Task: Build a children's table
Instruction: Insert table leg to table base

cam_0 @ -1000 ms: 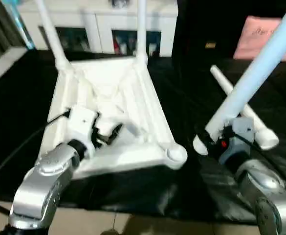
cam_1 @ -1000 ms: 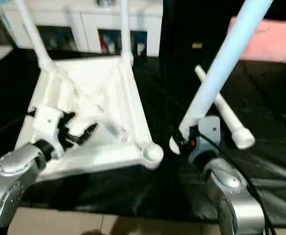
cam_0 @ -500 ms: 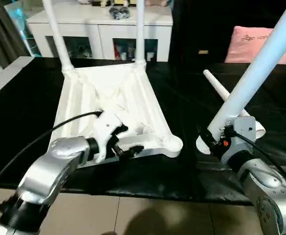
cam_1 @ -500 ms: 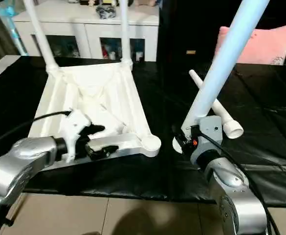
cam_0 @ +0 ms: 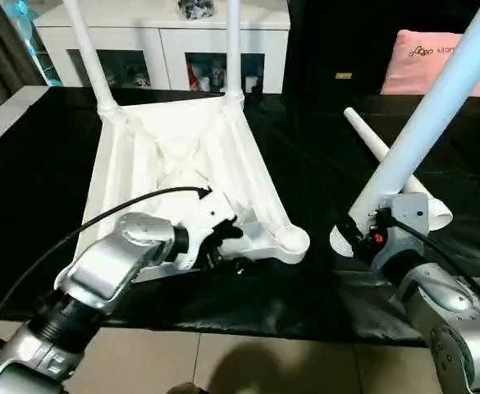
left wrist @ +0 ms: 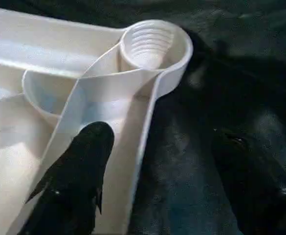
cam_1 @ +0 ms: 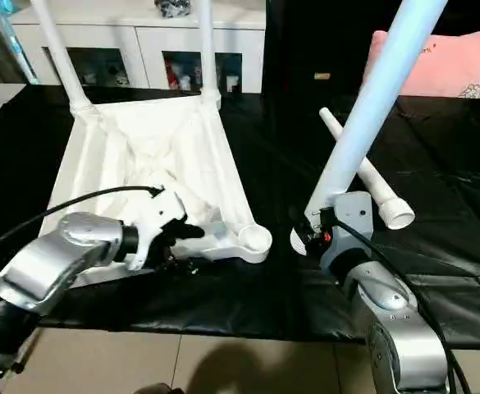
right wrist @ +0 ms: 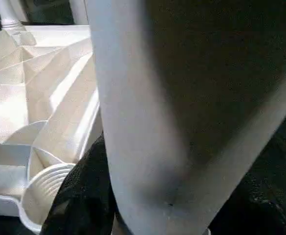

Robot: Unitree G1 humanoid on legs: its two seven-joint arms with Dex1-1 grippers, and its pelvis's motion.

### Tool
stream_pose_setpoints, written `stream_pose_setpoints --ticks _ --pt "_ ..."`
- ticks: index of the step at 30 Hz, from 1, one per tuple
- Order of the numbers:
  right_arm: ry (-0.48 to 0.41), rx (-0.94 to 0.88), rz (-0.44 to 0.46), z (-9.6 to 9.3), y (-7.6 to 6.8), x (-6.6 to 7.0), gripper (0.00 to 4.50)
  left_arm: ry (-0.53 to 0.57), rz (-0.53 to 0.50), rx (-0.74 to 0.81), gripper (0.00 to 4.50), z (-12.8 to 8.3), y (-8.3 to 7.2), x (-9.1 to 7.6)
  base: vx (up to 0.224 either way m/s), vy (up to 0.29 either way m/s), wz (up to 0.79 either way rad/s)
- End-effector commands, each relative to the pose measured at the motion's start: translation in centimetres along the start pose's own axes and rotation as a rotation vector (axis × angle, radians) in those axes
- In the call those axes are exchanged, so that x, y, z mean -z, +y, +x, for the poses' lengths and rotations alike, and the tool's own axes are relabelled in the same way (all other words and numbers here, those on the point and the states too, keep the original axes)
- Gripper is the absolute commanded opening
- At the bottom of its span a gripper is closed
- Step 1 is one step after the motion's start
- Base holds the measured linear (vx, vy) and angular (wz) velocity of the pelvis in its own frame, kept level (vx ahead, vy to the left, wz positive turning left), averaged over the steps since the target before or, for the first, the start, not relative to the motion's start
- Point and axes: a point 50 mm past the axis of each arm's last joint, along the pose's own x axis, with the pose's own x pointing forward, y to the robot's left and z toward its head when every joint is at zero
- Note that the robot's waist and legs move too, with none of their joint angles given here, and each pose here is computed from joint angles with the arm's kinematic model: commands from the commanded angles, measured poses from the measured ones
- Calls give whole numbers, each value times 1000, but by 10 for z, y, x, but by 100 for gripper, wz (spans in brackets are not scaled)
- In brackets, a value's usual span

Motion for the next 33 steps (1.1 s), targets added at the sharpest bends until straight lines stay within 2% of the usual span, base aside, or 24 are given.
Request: stream_pose_setpoints --ticks 1,7,10,14,15,22,33 --pt "-35 3 -18 0 -1 -7 193 6 22 -7 326 1 4 -4 0 0 0" --pt "-34 0 -17 0 0 -6 193 42 10 -21 285 5 12 -2 0 0 0" --pt "-33 -2 -16 0 0 -6 193 52 3 -16 244 6 14 -2 0 0 0" --pt "-33 -2 -14 1 1 -6 193 60 -12 1 224 8 17 -1 0 0 0" --pt "-33 -2 -14 1 1 -6 193 69 -5 1 201 9 18 0 0 0 0" --pt "-33 -3 -14 1 1 -6 193 93 11 -2 154 13 22 3 0 0 0" --pt "-33 -5 -17 1 1 -6 193 149 68 11 53 16 25 9 0 0 0"
